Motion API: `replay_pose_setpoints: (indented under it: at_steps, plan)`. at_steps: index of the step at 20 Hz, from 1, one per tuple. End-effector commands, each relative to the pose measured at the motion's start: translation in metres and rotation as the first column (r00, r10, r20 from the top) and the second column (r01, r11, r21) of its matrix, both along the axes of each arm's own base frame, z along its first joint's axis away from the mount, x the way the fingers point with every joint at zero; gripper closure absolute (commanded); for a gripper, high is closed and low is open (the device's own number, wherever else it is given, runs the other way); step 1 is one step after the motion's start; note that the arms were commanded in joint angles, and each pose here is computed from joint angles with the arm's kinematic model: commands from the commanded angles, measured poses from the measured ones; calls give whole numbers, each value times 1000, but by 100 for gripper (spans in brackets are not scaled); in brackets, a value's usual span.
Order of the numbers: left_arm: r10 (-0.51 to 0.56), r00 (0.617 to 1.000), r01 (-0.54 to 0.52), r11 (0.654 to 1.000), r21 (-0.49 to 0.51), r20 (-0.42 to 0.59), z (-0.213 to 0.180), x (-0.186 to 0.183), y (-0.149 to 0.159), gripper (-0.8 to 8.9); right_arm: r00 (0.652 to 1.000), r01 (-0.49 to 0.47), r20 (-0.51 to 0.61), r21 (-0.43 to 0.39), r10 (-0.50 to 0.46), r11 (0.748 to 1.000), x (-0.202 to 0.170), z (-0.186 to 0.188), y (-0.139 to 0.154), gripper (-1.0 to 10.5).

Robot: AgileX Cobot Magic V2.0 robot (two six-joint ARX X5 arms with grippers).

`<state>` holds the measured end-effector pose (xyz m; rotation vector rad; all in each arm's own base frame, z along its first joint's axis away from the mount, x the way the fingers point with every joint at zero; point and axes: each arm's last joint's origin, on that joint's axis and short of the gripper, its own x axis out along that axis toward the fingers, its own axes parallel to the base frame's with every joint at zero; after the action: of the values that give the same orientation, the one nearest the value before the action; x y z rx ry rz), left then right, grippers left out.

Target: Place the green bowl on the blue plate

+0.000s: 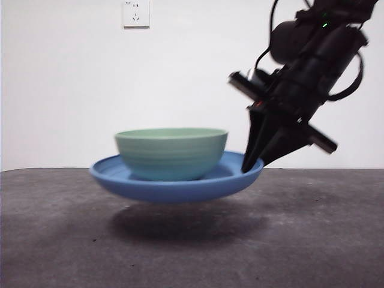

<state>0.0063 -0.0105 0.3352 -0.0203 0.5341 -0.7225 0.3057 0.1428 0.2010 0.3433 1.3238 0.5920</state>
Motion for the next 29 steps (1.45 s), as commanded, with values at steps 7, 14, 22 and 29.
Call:
replay_pose_setpoints:
  at_steps: [7,14,22,29]
  plan:
    - [-3,1000,3,1000,-13,13,3,0,0,220,998,22,-63,-29,-23,999,14,-35,17,939]
    - [-4,1000,4,1000,-13,14,3,0,0,220,999,8,-51,-29,-9,1000,16,-39,20,759]
    - [-3,1000,4,1000,-13,13,3,0,0,220,996,28,89,-77,-21,997,-2,14,8,648]
    - [-3,1000,4,1000,-14,13,3,-1,0,220,966,40,260,-171,6,984,-69,98,-22,425]
